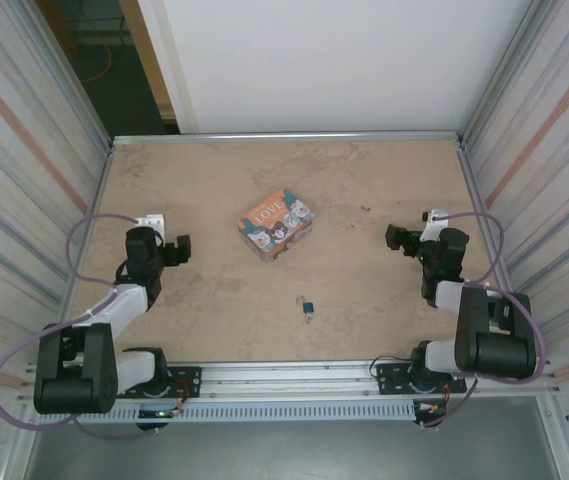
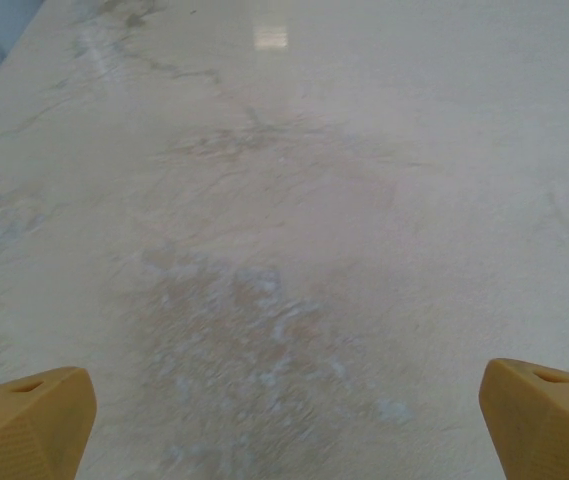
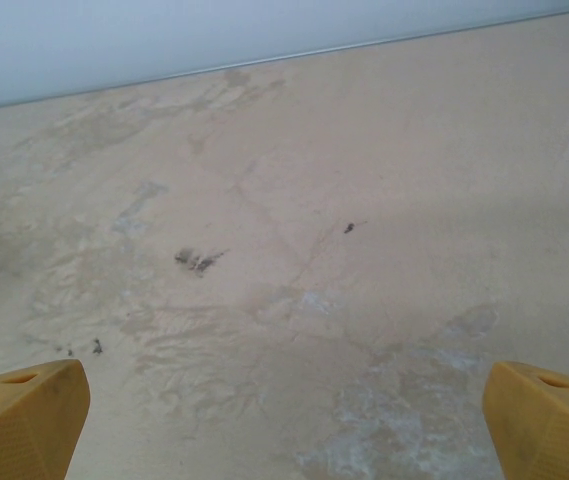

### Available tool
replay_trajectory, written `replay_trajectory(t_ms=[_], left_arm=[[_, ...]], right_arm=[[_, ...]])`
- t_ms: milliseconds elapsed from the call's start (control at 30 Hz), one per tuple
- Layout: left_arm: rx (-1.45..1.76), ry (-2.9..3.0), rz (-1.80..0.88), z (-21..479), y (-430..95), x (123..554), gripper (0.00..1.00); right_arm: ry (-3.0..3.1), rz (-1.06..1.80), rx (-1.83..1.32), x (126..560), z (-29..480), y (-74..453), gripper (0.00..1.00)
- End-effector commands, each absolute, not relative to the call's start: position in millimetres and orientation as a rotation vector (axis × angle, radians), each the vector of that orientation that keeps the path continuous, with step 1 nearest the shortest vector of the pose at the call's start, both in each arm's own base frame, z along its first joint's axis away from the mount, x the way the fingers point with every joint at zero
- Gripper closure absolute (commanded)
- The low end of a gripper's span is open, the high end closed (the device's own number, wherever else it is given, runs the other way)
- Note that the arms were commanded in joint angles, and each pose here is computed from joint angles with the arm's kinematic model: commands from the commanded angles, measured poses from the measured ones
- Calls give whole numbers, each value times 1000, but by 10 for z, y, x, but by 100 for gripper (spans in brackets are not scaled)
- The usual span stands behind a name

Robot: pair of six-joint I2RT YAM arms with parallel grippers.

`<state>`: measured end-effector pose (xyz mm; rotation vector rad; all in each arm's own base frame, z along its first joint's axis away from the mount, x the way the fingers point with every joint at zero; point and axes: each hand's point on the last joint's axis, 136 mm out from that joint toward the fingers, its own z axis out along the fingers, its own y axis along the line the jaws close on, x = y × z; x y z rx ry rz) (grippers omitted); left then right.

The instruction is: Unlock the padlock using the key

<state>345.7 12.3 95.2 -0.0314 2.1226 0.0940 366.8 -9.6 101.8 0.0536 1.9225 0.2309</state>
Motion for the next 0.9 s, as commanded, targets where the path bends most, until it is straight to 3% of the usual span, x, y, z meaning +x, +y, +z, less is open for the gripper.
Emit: replay_trajectory(t_ms=[0,533,867], left_arm=[[79,2018,24,1131,-38,3620,1],[183,1867,-57,1245,-234,3735,1],[172,1878,-62,969,-229,3837,1]], right_arm=[[1873,265,19,3753,1023,-41,1],[1984,111,80,3937,814,-102,1],[1985,99,89,3942,812,-113,1]])
